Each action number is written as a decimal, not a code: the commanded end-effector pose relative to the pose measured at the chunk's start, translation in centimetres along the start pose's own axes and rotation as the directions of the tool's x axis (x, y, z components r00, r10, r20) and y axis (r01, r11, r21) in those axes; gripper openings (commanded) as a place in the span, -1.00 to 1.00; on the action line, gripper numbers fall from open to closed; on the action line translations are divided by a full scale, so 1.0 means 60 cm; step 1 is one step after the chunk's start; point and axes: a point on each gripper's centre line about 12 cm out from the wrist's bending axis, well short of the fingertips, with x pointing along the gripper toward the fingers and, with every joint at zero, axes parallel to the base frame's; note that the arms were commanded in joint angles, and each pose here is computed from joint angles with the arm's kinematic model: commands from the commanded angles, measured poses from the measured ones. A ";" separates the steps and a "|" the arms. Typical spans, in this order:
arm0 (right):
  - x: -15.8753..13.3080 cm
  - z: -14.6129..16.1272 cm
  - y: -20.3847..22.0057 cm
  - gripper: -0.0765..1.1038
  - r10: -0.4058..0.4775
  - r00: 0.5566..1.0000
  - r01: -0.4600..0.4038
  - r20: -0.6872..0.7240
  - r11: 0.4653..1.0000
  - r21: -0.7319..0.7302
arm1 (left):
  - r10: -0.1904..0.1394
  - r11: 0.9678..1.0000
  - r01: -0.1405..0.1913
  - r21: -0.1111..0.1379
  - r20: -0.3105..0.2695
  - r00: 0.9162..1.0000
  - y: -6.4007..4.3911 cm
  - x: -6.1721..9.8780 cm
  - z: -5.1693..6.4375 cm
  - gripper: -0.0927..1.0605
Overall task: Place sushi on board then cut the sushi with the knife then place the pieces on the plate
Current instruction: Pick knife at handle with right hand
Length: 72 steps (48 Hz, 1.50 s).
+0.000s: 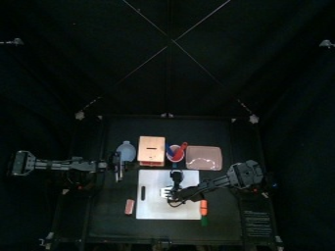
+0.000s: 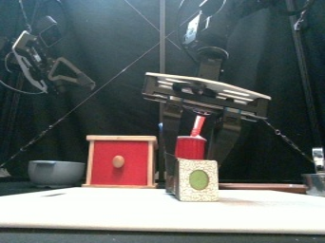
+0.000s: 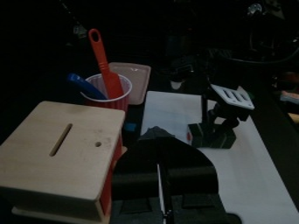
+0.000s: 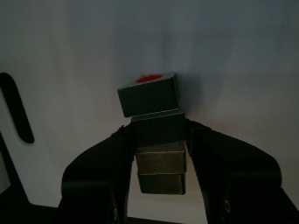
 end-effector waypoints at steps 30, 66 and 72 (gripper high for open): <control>-0.041 0.014 0.013 0.63 0.056 0.998 -0.056 0.008 0.998 -0.007 | 0.018 1.000 -0.018 -0.001 0.014 1.000 0.007 -0.001 0.005 -0.88; -0.223 0.113 -0.026 0.62 0.575 0.815 -0.522 0.071 0.783 -0.339 | 0.019 1.000 -0.019 -0.005 0.022 1.000 0.007 -0.002 0.008 -0.88; -0.228 0.153 -0.052 0.61 0.639 0.766 -0.564 0.074 0.722 -0.401 | 0.021 1.000 -0.021 -0.008 0.028 0.999 0.008 -0.001 0.012 -0.88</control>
